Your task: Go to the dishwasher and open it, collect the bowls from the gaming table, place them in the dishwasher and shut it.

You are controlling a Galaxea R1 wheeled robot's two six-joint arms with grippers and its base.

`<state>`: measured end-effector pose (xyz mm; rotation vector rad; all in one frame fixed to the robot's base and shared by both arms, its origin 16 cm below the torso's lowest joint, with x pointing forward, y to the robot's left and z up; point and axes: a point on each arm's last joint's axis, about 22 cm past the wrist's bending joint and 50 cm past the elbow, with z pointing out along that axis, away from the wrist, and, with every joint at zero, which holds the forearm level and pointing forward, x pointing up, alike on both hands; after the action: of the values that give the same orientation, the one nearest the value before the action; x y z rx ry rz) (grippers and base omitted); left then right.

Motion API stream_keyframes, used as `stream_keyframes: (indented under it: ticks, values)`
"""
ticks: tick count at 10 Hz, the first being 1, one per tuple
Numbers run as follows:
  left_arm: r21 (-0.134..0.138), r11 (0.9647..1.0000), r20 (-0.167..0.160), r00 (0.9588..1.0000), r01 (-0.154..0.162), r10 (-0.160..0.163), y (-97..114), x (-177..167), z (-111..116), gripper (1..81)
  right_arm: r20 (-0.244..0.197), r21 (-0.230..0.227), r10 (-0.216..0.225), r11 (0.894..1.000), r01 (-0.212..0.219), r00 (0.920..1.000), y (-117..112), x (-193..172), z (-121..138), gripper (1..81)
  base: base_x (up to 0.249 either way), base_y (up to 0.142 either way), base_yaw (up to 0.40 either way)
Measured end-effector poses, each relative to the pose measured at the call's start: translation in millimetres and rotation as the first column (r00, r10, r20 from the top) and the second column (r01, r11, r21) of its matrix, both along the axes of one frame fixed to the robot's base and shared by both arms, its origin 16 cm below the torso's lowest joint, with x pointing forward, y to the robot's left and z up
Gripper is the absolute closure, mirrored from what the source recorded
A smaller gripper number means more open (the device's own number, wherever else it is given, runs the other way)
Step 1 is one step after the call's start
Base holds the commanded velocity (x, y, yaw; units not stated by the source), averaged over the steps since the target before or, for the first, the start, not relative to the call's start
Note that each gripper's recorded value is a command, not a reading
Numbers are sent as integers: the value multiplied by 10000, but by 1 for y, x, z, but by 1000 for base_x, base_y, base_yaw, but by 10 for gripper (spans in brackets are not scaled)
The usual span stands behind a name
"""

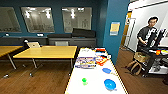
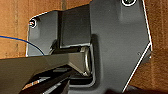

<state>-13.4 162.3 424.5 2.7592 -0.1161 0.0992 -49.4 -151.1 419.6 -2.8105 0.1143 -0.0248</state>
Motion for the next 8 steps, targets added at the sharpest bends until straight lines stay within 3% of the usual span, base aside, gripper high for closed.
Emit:
stream_keyframes:
  ticks: [3,6,8]
  values:
    - [16,10000,-130,9999,11,-11,1,-13,0,10,-106,17,18,10000,-17,9999,1,-12,0,10,90,0,0]
    - [-14,10000,136,9999,-15,15,-1,7,0,10,114,-30,7,10000,-7,9999,-1,5,0,10,111,0,0]
    - [-3,10000,29,10000,-7,7,0,0,0,10,20,-6,15,10000,-15,10000,0,-1,0,10,111,0,0]
